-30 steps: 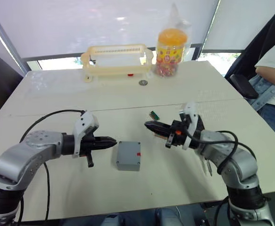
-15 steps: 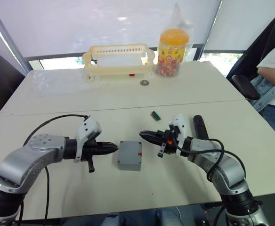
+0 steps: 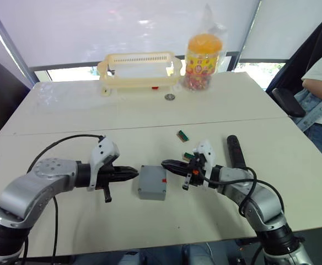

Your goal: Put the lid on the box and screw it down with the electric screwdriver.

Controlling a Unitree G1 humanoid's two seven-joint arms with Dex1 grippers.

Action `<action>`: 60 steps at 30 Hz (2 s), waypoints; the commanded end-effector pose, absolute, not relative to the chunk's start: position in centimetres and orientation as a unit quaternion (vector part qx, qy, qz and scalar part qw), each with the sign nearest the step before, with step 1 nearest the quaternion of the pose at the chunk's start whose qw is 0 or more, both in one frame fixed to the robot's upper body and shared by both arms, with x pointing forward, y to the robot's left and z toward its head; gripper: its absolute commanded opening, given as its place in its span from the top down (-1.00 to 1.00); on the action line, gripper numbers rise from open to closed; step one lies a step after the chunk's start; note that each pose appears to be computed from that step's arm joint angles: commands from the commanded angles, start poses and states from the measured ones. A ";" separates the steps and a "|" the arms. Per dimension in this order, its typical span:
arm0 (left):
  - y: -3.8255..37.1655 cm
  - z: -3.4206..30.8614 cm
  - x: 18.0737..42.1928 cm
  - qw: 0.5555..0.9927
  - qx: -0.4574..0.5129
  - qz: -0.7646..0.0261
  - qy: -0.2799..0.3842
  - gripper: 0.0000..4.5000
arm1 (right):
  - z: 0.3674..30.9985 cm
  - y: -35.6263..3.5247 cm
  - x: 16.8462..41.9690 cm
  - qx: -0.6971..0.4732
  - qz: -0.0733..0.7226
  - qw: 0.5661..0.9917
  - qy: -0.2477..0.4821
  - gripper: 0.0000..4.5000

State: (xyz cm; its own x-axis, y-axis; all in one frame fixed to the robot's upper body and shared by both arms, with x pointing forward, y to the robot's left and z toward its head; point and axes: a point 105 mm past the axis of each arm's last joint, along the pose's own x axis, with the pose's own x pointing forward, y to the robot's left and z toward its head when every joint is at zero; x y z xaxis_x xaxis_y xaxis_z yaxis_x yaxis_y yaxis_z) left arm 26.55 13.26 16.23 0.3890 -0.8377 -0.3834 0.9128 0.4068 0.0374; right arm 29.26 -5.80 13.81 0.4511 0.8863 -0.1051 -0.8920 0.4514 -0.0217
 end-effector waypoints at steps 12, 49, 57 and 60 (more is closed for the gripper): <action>13.0 16.7 26.8 0.827 0.131 -0.529 0.138 0.88 | 13.7 -5.5 29.8 -0.056 0.522 0.851 0.023 0.99; 3.0 17.4 22.9 0.702 0.117 -0.702 0.031 0.88 | 18.7 -26.2 27.8 0.009 0.187 0.885 0.425 -0.98; 2.9 17.2 22.8 0.713 0.117 -0.691 0.033 0.88 | 15.6 -26.0 28.0 0.042 0.175 0.858 0.481 -0.98; 2.8 17.2 22.8 0.723 0.110 -0.681 0.031 0.88 | 14.1 -26.0 28.5 0.040 0.154 0.853 0.498 -0.98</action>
